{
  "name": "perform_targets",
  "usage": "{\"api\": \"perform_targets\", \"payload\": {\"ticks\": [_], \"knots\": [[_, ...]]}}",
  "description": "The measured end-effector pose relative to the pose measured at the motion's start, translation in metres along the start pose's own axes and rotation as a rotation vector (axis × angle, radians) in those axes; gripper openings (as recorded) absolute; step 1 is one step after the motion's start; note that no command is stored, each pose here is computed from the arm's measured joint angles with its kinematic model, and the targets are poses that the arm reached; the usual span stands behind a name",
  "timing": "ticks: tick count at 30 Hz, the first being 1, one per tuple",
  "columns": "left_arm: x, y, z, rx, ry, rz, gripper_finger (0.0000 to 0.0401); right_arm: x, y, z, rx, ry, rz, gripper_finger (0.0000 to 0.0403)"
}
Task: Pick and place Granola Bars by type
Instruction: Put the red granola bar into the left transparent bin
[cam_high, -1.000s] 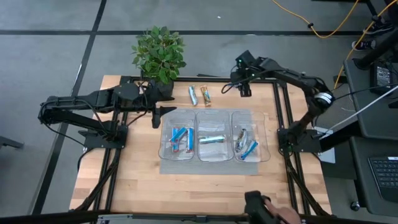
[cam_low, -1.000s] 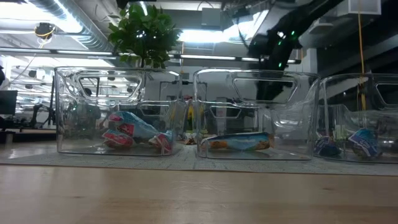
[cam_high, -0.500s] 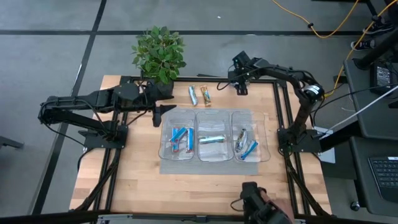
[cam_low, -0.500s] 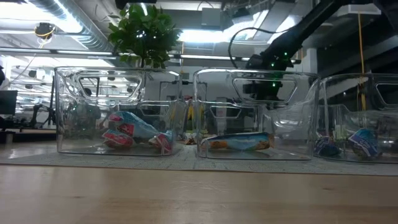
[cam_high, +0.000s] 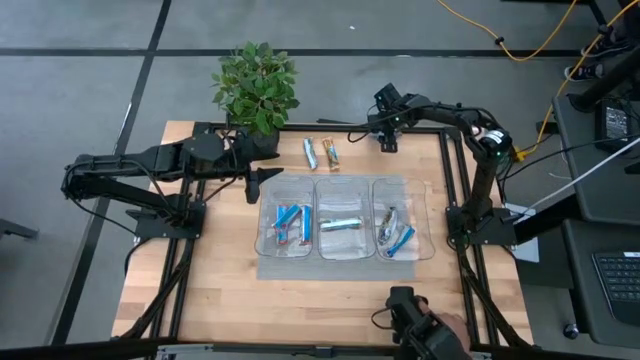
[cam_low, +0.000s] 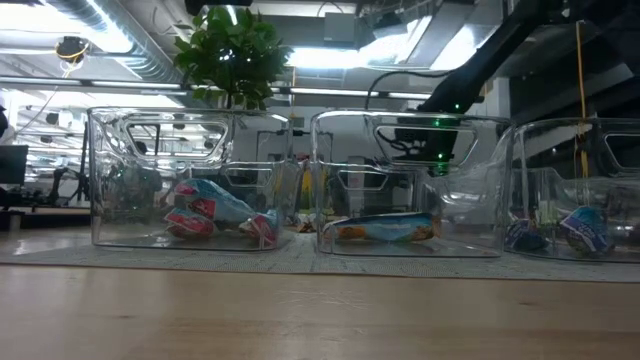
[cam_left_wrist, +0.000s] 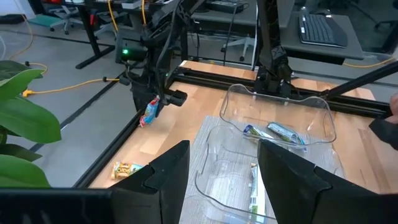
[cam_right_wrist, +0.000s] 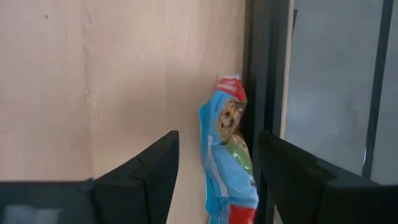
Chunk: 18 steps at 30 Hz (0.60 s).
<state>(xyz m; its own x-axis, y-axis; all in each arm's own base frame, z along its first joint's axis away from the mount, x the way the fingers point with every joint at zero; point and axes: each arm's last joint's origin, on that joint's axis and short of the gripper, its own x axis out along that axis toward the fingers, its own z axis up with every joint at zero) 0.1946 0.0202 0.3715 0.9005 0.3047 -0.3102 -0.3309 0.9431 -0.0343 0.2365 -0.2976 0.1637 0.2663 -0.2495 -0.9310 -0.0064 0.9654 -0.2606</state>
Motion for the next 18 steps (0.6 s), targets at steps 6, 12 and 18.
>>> {"api": "perform_targets", "payload": {"ticks": [6,12,18], "knots": [[0.0,0.0,0.0,-0.011,0.0,0.0,0.0182,0.01,0.001,-0.002,-0.04,0.014,0.02,0.022],[0.0,0.0,0.0,-0.018,0.0,0.0,0.0182,0.016,0.001,-0.003,-0.039,0.021,0.027,0.0193],[0.0,0.0,0.0,-0.018,0.0,0.001,0.0182,0.019,0.002,-0.003,-0.036,0.026,0.033,0.0109]]}}
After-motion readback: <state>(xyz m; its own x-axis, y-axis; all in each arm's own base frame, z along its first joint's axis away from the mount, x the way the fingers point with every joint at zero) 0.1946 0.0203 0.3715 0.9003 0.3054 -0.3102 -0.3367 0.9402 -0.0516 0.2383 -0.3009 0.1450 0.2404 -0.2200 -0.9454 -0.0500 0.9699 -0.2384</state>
